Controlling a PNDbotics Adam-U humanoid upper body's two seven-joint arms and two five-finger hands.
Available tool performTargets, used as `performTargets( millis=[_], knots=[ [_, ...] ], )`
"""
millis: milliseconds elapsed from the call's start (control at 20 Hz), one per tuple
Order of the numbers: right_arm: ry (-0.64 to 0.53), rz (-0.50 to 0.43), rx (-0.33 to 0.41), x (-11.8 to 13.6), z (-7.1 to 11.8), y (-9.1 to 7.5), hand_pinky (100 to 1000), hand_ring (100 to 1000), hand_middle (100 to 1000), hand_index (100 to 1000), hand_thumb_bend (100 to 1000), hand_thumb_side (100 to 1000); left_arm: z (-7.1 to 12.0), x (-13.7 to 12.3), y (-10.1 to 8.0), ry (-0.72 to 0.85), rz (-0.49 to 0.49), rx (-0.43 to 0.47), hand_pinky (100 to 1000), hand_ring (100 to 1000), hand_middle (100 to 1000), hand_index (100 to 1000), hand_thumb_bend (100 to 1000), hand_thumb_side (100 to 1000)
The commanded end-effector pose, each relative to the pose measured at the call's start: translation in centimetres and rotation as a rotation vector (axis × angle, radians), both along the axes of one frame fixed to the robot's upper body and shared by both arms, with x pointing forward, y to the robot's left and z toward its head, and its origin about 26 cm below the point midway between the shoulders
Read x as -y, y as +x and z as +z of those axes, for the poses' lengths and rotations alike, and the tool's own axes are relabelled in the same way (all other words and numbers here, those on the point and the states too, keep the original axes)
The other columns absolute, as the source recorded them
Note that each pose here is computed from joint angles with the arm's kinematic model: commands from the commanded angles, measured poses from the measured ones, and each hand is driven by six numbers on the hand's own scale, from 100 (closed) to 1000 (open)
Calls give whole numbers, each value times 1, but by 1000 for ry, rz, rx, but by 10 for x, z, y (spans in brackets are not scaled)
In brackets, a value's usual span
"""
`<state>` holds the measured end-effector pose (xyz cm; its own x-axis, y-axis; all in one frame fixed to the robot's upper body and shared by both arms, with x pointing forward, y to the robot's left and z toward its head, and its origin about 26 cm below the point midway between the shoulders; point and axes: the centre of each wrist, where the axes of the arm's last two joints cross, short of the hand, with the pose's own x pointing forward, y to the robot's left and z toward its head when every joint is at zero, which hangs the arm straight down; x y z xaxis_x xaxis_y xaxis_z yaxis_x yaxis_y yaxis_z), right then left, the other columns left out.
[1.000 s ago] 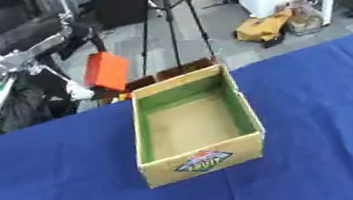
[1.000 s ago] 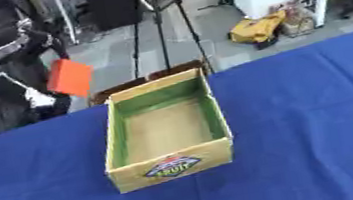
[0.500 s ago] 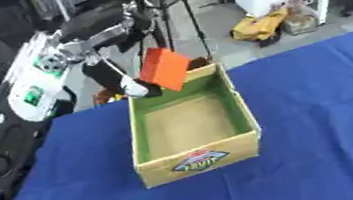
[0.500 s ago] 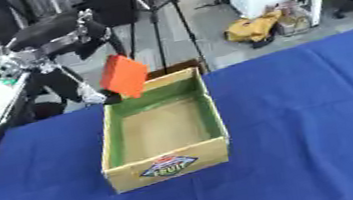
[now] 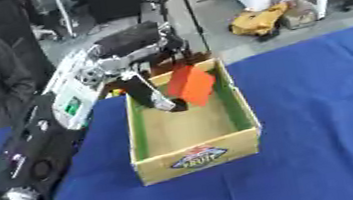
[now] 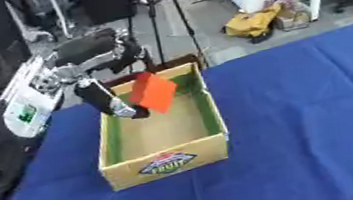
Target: Pick up objects on the table and place them in the box.
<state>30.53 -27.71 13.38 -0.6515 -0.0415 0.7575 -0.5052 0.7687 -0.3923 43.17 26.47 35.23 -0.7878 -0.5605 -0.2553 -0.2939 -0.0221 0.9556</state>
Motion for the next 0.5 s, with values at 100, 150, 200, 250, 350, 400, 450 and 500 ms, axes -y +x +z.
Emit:
performTargets(
  millis=[100, 150, 200, 250, 350, 400, 450, 500],
  knots=[
    [-10, 14, 23, -2, 7, 1, 830, 736, 540, 820, 100, 642, 3, 3, 0, 27, 10, 47, 325, 217, 100, 287, 383, 235],
    [-10, 14, 23, -2, 7, 1, 830, 736, 539, 820, 100, 643, 1, 4, 1, 34, 12, 52, 329, 218, 102, 291, 393, 240],
    [-10, 13, 24, -3, 7, 1, 830, 736, 539, 820, 100, 643, -1, 5, 1, 42, 14, 58, 332, 219, 105, 293, 397, 243],
    [-10, 13, 24, -3, 7, 1, 831, 736, 539, 820, 100, 644, -2, 5, 2, 50, 17, 63, 335, 221, 109, 295, 404, 247],
    [-10, 13, 25, -3, 7, 1, 831, 736, 538, 820, 100, 647, -5, 6, 3, 67, 26, 72, 345, 226, 120, 301, 416, 255],
    [-11, 13, 25, -4, 7, 2, 831, 736, 538, 820, 100, 647, -6, 6, 3, 77, 31, 76, 348, 227, 123, 303, 423, 258],
    [-11, 13, 25, -4, 7, 2, 831, 736, 538, 820, 100, 649, -7, 6, 3, 87, 36, 81, 355, 230, 130, 306, 433, 265],
    [-11, 12, 25, -4, 7, 2, 831, 736, 538, 820, 100, 649, -9, 5, 4, 98, 46, 85, 358, 232, 134, 308, 438, 269]
  ],
)
